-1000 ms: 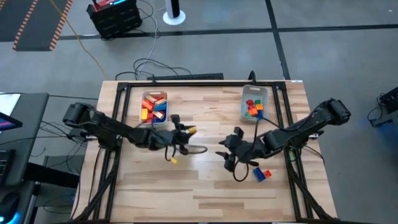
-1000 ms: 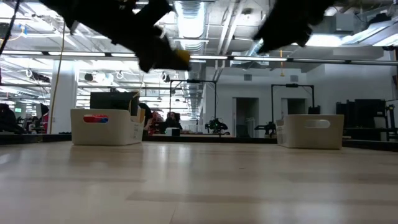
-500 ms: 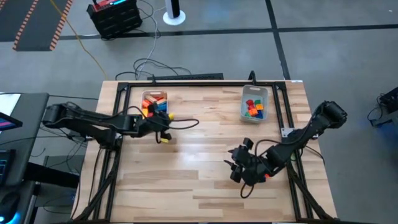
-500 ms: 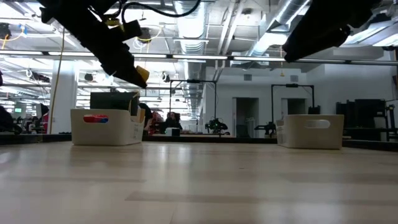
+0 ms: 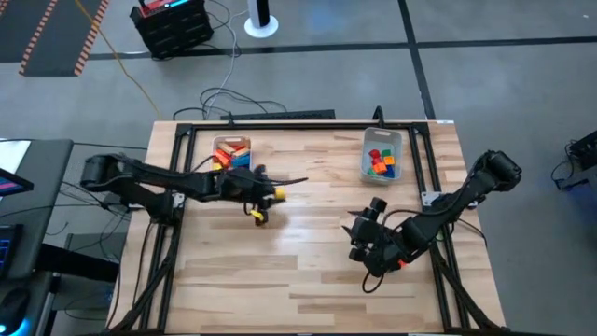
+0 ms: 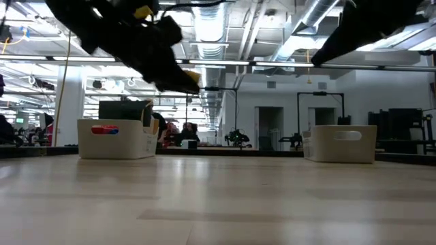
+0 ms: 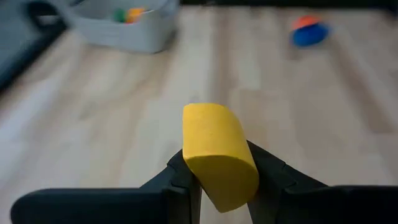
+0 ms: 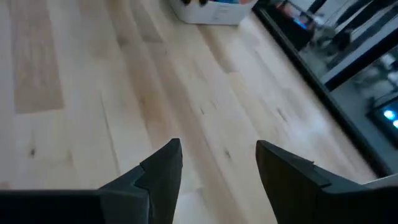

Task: Sort blocks by size
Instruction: Put the small yellow block into the gray bin

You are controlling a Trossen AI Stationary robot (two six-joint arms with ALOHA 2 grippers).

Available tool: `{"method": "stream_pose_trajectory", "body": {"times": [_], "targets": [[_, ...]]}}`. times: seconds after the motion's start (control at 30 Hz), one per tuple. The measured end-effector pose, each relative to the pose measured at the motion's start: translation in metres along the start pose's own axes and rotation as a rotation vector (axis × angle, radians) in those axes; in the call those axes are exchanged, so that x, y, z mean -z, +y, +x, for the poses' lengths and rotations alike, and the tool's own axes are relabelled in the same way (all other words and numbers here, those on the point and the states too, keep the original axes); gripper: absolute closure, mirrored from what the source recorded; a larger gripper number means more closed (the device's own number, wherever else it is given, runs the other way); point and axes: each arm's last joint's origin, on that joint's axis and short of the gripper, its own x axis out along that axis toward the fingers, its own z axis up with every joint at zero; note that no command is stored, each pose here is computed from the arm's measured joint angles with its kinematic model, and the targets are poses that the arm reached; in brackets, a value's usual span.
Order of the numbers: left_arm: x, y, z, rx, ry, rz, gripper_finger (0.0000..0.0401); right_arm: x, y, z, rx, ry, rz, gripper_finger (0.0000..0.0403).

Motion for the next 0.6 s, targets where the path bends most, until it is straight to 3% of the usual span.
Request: {"method": "stream_pose_trajectory", "body": {"times": [0.13,0.27,0.47,0.6], "targets": [[0.001,0.001,0.03,0.091,-0.057,-0.059,0.0316,0.003,-0.008,0.001,0.079,0.004,-0.041,0.017],[-0.005,0.004,0.064,0.106,-0.027,-0.052,0.0316,0.011,-0.029,-0.003,0.165,0.074,0.058,0.017],[-0.039,0.025,0.115,0.109,-0.087,-0.051,0.0316,0.019,-0.051,-0.006,0.277,0.151,0.221,0.017],[-0.056,0.048,0.144,0.092,-0.12,-0.052,0.0316,0.022,-0.049,-0.011,0.258,0.162,0.247,0.017]]}}
